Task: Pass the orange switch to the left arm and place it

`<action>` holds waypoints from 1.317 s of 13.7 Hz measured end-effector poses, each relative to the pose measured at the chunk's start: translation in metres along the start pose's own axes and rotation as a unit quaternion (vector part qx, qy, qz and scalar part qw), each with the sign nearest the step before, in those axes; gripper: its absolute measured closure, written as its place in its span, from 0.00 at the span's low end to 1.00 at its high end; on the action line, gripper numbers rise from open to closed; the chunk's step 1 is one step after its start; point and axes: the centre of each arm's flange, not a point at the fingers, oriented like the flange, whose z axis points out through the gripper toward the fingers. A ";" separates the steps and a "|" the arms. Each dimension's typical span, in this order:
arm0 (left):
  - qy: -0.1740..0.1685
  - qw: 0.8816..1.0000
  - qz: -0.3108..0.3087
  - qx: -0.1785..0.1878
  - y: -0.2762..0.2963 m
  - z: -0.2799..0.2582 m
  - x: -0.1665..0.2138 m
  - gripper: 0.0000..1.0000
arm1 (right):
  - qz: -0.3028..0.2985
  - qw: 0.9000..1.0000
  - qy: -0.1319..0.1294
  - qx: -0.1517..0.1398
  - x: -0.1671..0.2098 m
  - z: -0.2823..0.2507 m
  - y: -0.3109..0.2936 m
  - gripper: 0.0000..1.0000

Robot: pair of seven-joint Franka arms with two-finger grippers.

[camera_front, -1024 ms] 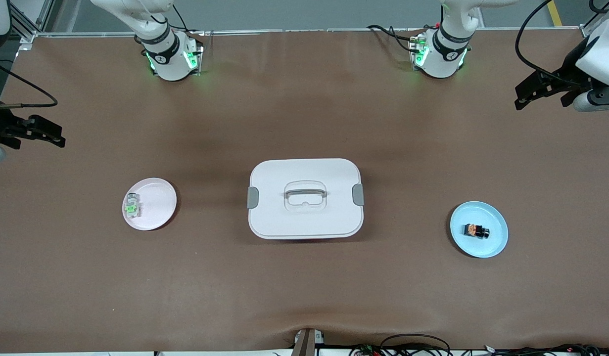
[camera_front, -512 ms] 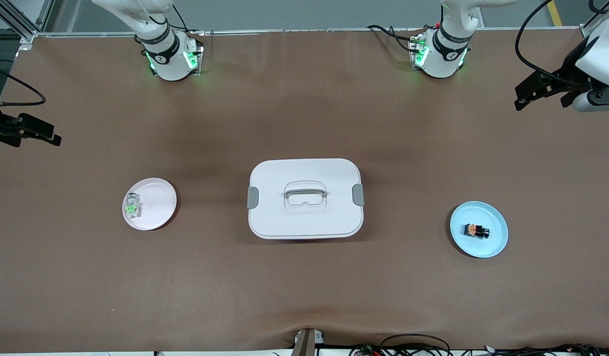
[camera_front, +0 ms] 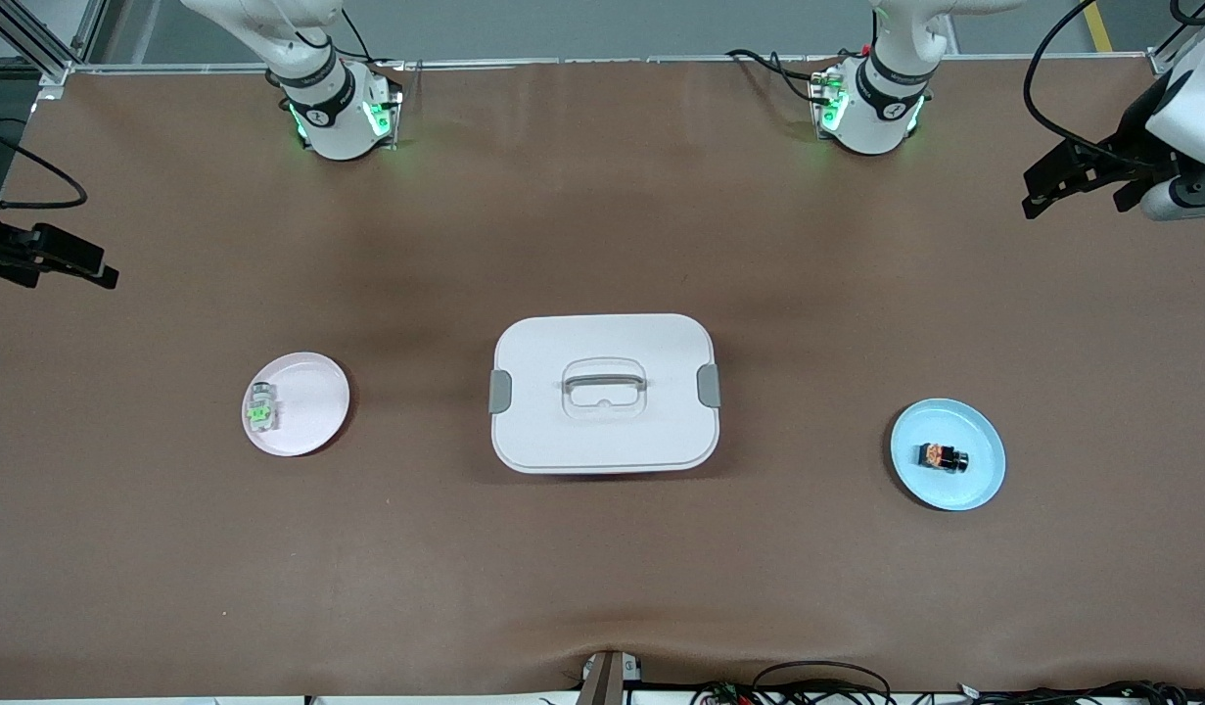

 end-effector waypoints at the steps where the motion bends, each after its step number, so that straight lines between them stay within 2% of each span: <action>1: 0.000 1.000 0.000 0.000 0.000 0.000 0.000 0.00 | 0.000 1.000 0.002 0.000 0.000 -0.001 0.000 0.00; 10: -0.003 1.000 0.001 0.000 0.000 0.003 0.001 0.00 | 0.001 1.000 0.017 -0.017 0.001 -0.007 0.003 0.00; 18: -0.006 1.000 -0.001 0.001 -0.001 0.003 0.001 0.00 | 0.001 1.000 0.017 -0.020 0.001 -0.006 0.004 0.00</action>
